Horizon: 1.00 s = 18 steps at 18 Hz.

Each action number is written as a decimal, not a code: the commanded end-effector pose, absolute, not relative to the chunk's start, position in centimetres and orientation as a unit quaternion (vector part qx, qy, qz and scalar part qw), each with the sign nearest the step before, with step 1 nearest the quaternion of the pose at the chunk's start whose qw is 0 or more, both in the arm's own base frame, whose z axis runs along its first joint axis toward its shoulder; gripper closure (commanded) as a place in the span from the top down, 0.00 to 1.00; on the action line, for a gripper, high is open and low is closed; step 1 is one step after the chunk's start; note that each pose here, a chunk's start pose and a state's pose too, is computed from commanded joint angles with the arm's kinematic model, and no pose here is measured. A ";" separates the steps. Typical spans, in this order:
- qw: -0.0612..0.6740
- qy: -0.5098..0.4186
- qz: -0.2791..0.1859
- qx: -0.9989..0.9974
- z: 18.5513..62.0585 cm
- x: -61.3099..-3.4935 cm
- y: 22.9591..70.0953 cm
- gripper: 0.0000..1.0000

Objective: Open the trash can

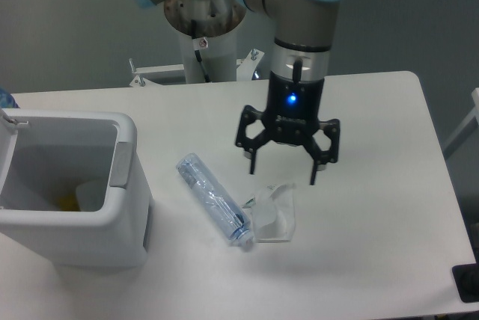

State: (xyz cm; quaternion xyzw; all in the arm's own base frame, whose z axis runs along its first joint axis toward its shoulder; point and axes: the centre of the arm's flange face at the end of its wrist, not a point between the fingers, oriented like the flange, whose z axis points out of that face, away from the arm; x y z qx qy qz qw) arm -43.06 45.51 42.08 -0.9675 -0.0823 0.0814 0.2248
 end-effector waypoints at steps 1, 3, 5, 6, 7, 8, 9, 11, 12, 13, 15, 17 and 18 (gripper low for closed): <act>0.206 -0.082 0.089 -0.971 41.1 -44.0 45.0 1.00; 0.174 -0.078 0.116 -0.975 40.9 -45.3 44.0 1.00; 0.157 -0.077 0.121 -0.977 40.8 -46.2 43.4 1.00; 0.153 -0.079 0.117 -0.978 40.7 -46.4 43.1 1.00; 0.149 -0.080 0.111 -0.979 40.5 -46.3 43.0 1.00; 0.143 -0.080 0.102 -0.981 40.3 -46.3 42.9 1.00; 0.131 -0.074 0.092 -0.984 39.7 -46.1 42.7 1.00; 0.102 -0.038 0.084 -0.991 39.1 -45.9 42.4 1.00; 0.089 -0.017 0.087 -0.992 39.1 -46.0 42.1 1.00; 0.081 0.004 0.090 -0.993 39.1 -46.0 42.0 1.00; 0.061 0.034 0.094 -0.993 38.7 -46.0 41.7 1.00; 0.052 0.041 0.096 -0.993 38.6 -46.0 41.5 1.00; 0.052 0.041 0.096 -0.993 38.5 -46.0 41.5 1.00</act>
